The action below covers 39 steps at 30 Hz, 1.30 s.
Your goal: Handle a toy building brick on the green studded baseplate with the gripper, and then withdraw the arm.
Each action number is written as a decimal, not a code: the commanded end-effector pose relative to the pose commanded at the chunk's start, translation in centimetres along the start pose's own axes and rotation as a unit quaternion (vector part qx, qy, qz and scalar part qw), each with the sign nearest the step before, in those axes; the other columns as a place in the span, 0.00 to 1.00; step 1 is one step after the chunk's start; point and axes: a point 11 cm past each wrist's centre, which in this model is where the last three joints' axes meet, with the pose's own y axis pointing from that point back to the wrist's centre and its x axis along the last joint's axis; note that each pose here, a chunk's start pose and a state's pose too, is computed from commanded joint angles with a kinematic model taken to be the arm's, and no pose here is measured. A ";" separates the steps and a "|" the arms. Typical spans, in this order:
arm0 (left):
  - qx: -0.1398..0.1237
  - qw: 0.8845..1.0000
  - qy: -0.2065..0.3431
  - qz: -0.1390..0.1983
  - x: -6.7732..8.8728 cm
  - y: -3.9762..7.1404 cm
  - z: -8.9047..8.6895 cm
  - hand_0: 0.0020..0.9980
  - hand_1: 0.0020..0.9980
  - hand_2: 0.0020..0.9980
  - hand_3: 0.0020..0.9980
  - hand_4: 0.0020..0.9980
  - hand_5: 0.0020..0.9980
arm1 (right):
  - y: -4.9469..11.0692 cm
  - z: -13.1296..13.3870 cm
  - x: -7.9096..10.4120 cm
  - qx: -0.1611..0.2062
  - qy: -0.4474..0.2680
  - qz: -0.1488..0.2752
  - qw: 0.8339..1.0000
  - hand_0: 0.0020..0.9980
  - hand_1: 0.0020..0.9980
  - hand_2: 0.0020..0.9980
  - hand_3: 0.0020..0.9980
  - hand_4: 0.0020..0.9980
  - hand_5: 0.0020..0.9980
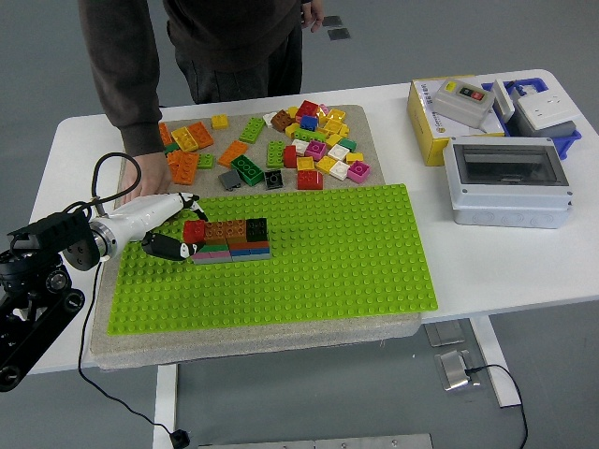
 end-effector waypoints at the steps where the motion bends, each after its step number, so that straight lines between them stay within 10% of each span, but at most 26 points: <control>1: 0.000 1.000 0.000 0.000 0.0 0.0 0.0 1.00 1.00 0.99 0.73 0.68 0.29 | 0.0 0.0 0.0 0.000 0.000 0.000 1.000 0.64 0.57 0.55 0.80 0.68 1.00; 39: 0.005 1.000 -0.014 -0.008 0.6 0.5 -0.3 1.00 1.00 1.00 0.72 0.69 0.29 | 0.0 -0.1 0.2 0.001 -0.002 0.002 1.000 0.64 0.57 0.55 0.80 0.68 1.00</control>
